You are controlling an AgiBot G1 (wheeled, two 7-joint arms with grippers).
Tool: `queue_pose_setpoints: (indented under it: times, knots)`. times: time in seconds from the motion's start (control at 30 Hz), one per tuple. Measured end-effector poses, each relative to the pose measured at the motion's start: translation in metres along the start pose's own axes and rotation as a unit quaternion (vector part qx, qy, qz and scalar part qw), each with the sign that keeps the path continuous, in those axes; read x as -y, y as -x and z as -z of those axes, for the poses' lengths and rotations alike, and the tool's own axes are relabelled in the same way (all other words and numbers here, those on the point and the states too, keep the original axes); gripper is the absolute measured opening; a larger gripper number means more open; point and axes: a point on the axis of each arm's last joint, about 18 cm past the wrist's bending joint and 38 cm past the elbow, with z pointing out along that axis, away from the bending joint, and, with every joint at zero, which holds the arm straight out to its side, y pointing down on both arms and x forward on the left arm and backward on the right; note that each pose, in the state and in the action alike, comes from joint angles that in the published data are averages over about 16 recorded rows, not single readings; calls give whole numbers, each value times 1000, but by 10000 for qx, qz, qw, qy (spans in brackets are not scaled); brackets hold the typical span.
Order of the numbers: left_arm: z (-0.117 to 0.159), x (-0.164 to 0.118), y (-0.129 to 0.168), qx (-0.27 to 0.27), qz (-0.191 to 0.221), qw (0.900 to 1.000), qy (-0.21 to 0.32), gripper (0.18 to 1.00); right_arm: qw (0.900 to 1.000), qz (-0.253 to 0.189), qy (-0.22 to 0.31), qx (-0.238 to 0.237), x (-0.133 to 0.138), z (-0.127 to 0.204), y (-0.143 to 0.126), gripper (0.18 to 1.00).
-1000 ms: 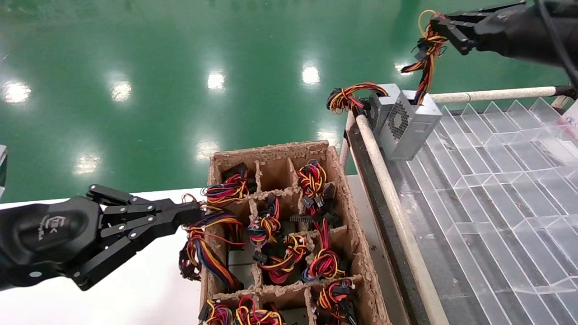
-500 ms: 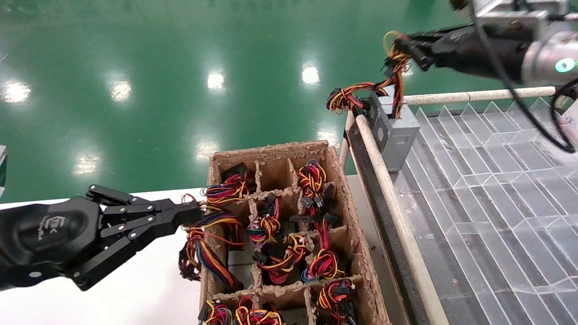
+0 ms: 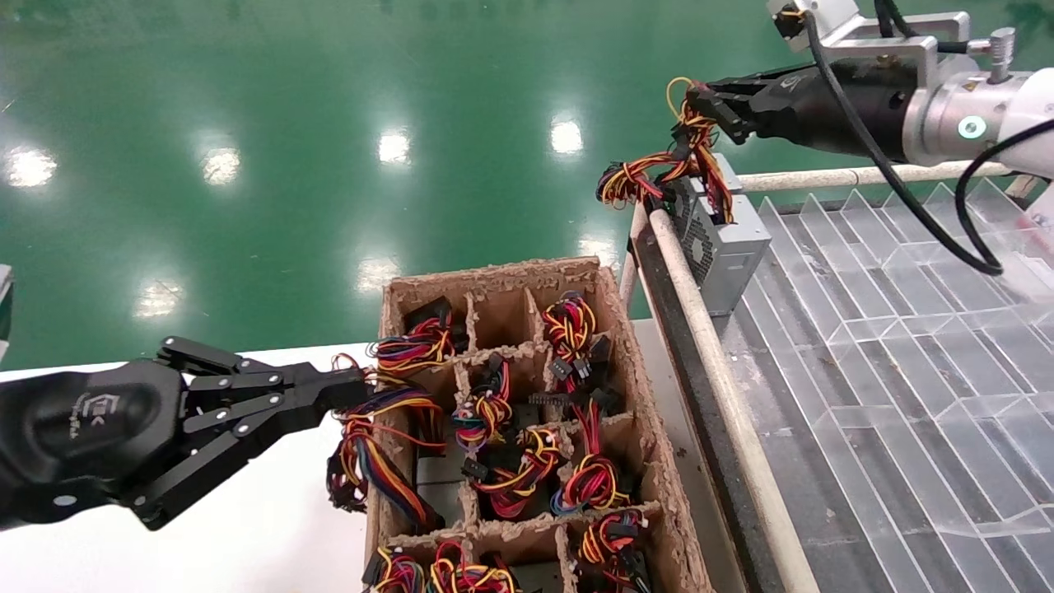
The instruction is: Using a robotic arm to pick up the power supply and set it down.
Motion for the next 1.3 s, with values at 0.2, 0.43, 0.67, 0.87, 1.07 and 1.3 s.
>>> queue_pose_setpoints:
  times: [0.2,0.43,0.67,0.87,1.07,1.3]
  knots:
    - [0,0,0,0,0,10000,0,191,10000,-8,-13,51,4,-3,2,252]
    - [0,0,0,0,0,10000,0,191,9999,0,-86,119,11,-3,4,303]
    - [0,0,0,0,0,10000,0,191,9989,-25,-370,276,21,5,7,393]
    - [0,0,0,0,0,10000,0,191,9967,-64,-636,492,24,14,14,504]
    - [0,0,0,0,0,10000,0,191,9938,-96,-810,762,16,23,25,643]
    - [0,0,0,0,0,10000,0,191,9888,-188,-900,1179,-2,34,43,789]
